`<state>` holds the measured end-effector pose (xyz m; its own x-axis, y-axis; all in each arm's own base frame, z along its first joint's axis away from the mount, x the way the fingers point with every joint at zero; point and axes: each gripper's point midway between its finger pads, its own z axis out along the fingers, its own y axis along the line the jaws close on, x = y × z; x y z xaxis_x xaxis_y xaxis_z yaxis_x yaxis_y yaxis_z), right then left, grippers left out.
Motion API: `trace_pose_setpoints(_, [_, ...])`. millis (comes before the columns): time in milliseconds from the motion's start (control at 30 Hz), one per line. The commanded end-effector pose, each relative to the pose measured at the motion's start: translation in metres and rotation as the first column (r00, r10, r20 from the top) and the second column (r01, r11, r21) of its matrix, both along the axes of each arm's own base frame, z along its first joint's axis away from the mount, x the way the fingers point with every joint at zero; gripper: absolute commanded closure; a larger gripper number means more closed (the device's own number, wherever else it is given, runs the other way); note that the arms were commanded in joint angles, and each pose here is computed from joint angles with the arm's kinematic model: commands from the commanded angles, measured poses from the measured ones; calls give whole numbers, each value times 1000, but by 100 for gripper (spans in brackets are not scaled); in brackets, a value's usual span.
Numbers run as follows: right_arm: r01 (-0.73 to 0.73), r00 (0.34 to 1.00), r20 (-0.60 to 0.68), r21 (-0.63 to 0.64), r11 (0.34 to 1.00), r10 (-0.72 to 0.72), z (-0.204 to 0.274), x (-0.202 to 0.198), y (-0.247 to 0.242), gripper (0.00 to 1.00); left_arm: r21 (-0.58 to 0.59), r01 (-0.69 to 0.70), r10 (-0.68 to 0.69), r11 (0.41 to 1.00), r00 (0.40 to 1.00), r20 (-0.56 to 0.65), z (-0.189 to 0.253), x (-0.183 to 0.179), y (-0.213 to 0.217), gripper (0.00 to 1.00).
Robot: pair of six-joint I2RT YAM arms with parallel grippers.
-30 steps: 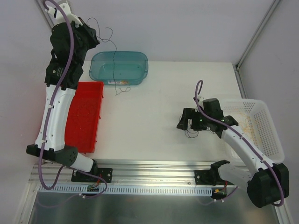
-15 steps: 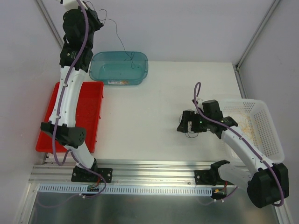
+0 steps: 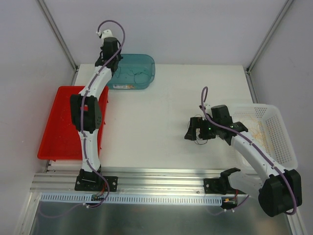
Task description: Untangle the cables
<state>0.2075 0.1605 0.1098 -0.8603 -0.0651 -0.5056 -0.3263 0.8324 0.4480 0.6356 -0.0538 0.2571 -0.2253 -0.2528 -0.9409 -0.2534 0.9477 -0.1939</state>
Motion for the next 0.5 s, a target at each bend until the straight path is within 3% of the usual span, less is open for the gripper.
trace_pose_setpoints(0, [-31,1000,-7,12,999,31,0,-3,4,0,-53,-7,8,999,1000,24,-3,-3,1,87])
trace_pose_setpoints(133, [-19,1000,-1,3,1000,19,0,-2,2,0,-81,1,-10,997,994,-108,-60,-25,-2,81])
trace_pose_setpoints(233, [8,1000,4,-36,999,-8,0,0,-5,0,-96,11,-25,995,990,-141,-64,-36,-3,72])
trace_pose_setpoints(333, [66,997,32,-97,993,-64,6,7,-18,0,-100,38,-51,994,990,-131,-39,-47,-4,53])
trace_pose_setpoints(467, [178,983,85,-199,964,-164,16,17,-43,1,-120,129,-136,984,989,-54,25,-76,-14,24])
